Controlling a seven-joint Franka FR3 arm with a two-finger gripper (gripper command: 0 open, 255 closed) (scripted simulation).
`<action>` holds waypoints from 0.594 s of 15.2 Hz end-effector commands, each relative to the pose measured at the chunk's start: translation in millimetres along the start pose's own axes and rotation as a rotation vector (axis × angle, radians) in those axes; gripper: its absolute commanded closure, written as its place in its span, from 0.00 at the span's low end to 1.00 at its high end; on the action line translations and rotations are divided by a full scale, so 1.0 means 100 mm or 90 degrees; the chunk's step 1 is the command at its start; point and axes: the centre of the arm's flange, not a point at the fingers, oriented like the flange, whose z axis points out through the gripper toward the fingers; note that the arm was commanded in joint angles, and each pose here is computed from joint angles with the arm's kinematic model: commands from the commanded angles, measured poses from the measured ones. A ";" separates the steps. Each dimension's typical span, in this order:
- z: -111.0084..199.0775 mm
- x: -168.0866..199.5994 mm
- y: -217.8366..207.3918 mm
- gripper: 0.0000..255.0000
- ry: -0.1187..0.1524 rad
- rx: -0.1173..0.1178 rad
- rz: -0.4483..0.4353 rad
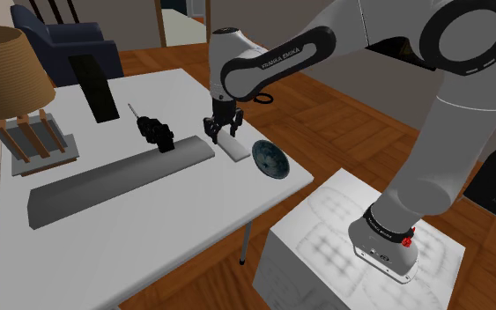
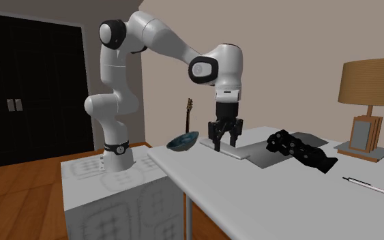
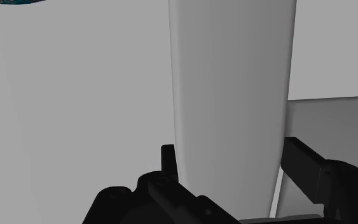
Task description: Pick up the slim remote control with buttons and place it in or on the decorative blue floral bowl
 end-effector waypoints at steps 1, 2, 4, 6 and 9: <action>-0.10 0.00 0.01 1.00 0.000 0.000 0.000; -0.16 0.00 0.01 1.00 0.000 0.000 0.000; -0.26 0.00 0.01 1.00 0.000 0.000 0.000; -0.37 0.00 0.01 1.00 0.000 0.000 0.000; -0.53 -0.01 0.01 1.00 0.000 0.000 0.000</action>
